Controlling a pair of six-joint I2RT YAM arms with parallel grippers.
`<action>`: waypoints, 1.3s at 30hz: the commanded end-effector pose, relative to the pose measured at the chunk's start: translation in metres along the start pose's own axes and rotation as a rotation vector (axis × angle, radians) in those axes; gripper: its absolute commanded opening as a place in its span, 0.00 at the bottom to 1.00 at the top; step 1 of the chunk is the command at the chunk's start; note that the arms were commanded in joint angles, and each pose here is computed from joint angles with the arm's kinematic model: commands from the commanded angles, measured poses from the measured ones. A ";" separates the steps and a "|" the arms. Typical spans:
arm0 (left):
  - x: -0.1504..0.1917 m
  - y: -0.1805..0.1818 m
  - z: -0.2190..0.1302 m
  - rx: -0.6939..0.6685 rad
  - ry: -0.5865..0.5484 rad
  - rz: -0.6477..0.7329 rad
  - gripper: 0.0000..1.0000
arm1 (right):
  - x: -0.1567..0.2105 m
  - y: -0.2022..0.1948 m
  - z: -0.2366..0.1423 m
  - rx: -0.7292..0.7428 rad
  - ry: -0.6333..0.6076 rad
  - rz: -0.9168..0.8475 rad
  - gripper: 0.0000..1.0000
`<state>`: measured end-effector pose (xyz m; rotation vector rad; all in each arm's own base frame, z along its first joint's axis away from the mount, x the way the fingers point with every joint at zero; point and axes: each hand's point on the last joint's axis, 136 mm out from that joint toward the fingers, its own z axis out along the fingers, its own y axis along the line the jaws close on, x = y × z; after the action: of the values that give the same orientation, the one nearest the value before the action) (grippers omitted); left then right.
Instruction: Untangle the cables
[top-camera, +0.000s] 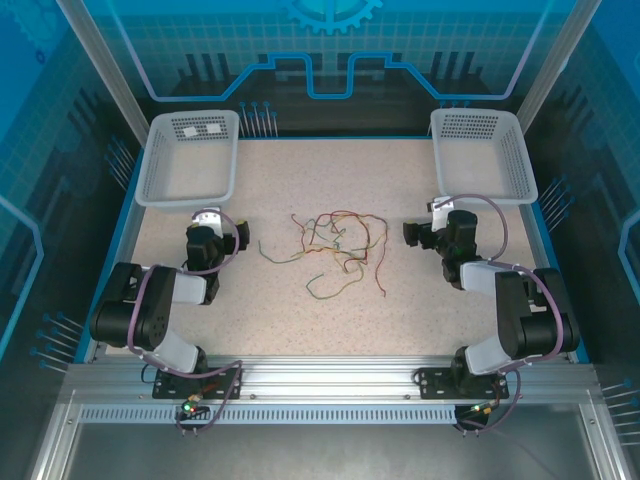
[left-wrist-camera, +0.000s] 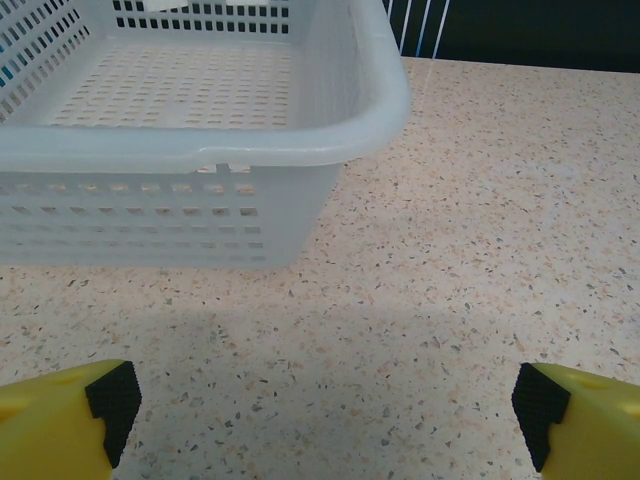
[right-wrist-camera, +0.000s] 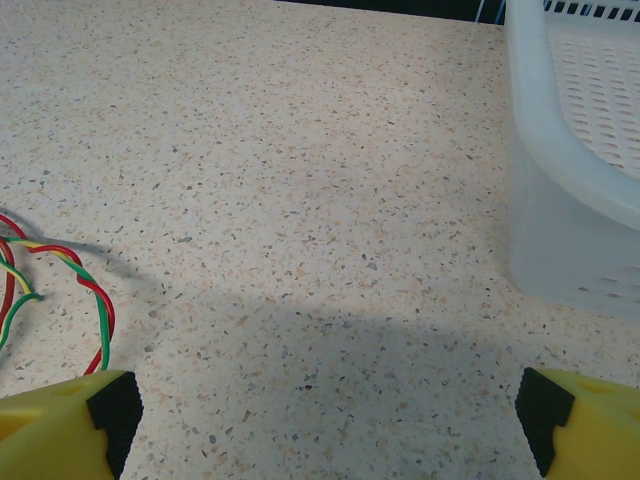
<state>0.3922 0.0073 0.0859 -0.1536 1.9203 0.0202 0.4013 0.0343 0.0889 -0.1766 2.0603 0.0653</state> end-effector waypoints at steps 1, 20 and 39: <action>-0.015 -0.001 -0.004 0.009 -0.053 0.006 0.99 | -0.015 -0.004 -0.005 0.028 -0.027 0.000 1.00; -0.094 -0.282 -0.080 0.677 0.445 0.009 0.55 | -0.028 0.121 0.030 -0.258 0.527 0.256 0.68; -0.074 -0.300 -0.074 0.750 0.413 0.069 0.58 | 0.015 0.095 0.049 -0.167 0.663 0.121 0.65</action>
<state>0.3860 -0.2855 0.1941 0.4160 2.2388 -0.6962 0.4262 0.1287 0.0577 -0.1479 2.6843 0.3062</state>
